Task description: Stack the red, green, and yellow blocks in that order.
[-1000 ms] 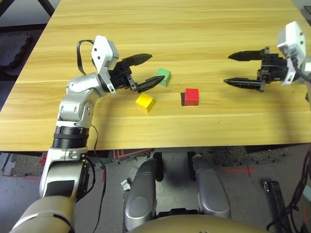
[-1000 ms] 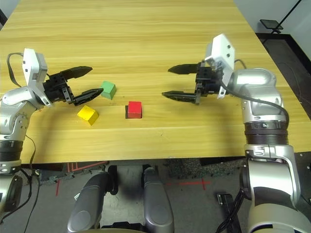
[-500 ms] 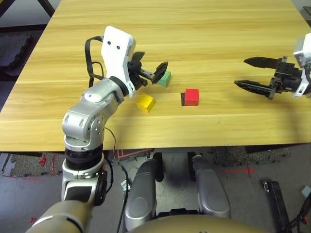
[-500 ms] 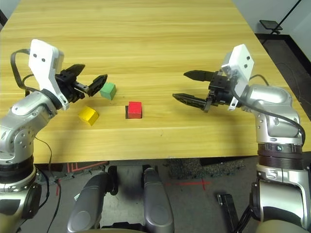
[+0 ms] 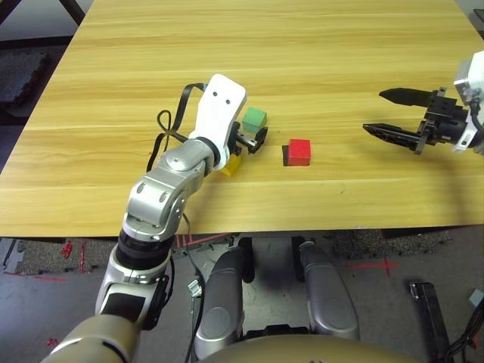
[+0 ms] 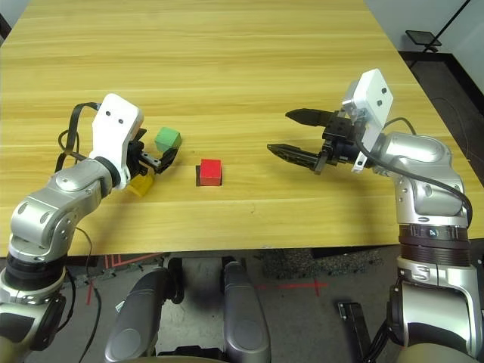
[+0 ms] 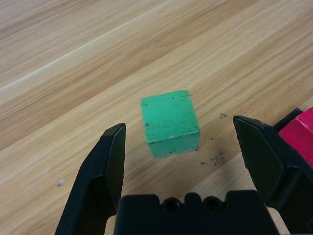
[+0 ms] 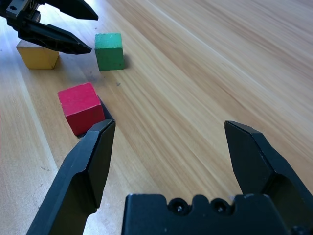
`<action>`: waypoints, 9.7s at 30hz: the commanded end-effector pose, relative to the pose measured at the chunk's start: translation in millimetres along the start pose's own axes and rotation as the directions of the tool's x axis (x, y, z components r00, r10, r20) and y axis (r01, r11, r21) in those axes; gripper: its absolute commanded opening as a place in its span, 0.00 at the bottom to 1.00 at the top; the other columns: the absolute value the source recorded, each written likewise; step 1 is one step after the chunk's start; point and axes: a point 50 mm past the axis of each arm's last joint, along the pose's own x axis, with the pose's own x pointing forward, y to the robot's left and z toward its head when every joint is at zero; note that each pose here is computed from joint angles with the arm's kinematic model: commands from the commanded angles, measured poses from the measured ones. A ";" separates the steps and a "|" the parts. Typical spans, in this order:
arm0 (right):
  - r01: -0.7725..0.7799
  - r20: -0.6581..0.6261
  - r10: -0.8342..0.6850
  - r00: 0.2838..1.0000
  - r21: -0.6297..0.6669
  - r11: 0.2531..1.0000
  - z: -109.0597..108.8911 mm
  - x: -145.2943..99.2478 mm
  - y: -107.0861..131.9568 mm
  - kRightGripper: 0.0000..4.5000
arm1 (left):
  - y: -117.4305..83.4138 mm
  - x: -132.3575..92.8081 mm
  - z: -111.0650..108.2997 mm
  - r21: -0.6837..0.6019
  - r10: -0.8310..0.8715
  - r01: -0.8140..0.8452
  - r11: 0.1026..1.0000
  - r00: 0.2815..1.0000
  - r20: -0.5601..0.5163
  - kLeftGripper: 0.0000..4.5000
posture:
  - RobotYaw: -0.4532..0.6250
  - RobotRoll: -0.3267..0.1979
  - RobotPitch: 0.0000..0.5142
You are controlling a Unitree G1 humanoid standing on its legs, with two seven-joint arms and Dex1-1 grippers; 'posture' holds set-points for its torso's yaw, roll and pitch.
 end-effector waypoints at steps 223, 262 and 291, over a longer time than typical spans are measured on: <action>-0.211 -0.032 0.211 0.977 0.007 0.977 -13.2 12.4 29.2 1.00 | 75.4 -1.6 27.8 0.202 -0.411 0.407 0.891 0.911 -0.024 0.99 | 0.61 0.76 0.52; -0.214 -0.016 0.215 0.977 0.030 0.976 -24.5 22.7 22.6 1.00 | 13.0 -88.5 -45.2 -0.109 -0.013 0.006 0.994 0.998 -0.060 0.99 | 0.70 0.83 0.58; -0.216 -0.007 0.216 0.976 0.031 0.976 -22.5 24.6 23.2 1.00 | 14.3 -76.5 -79.9 -0.116 -0.049 0.032 0.993 0.988 -0.149 0.86 | 0.68 0.80 0.60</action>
